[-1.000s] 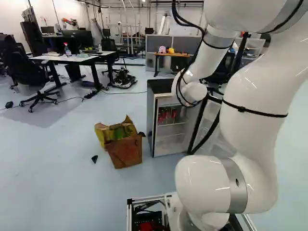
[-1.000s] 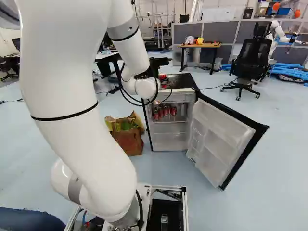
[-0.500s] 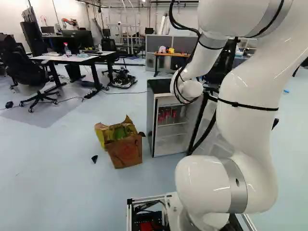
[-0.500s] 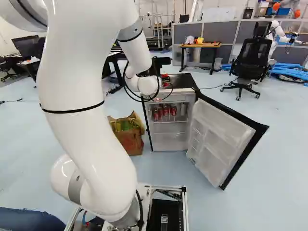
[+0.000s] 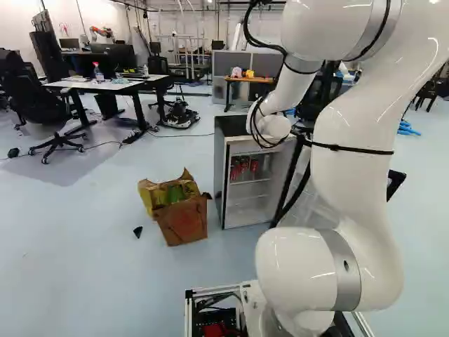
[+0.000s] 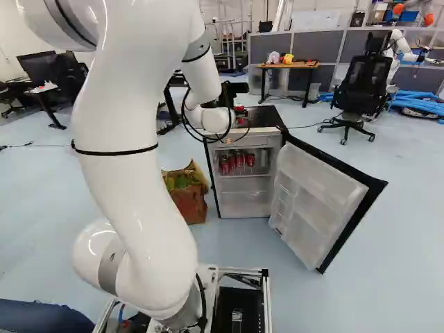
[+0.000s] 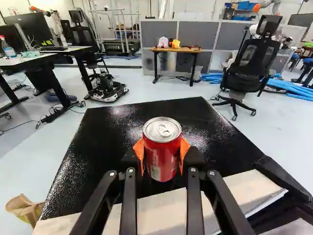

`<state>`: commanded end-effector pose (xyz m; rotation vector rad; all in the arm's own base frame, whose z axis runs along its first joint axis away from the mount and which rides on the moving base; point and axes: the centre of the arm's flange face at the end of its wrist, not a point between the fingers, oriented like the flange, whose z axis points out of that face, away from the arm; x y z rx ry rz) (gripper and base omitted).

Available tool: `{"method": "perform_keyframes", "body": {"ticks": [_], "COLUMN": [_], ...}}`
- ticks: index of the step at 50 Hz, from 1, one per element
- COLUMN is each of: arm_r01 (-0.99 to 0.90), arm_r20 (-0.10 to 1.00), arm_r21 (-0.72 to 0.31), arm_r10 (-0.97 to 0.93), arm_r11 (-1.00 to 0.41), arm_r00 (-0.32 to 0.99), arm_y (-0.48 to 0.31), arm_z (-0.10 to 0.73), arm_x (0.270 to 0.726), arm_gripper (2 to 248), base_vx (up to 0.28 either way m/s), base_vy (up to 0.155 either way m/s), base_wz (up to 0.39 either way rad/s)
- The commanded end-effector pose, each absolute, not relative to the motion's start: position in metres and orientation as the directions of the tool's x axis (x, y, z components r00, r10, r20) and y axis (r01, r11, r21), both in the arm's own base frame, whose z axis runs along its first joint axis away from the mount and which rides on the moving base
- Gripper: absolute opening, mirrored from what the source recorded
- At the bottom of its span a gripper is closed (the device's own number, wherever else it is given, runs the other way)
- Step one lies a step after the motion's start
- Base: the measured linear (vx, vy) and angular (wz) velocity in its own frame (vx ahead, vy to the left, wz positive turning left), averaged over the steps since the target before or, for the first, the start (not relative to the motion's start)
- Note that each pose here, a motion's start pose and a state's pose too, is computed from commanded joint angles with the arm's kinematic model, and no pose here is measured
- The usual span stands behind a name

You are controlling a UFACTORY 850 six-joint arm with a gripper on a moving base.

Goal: Grab a drink from the fridge

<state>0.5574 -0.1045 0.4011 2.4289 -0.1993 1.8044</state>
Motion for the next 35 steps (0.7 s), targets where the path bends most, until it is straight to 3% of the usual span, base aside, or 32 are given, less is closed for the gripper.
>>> {"method": "perform_keyframes", "body": {"ticks": [35], "arm_r01": [-0.181], "arm_r20": [0.958], "arm_r21": [-0.003], "arm_r10": [-0.054], "arm_r11": [-0.983], "arm_r00": [0.28], "arm_y": [-0.108], "arm_z": [0.395], "arm_x": [0.598], "arm_gripper": [92], "base_vx": [0.0], "base_vy": [0.0], "base_wz": [0.0]}}
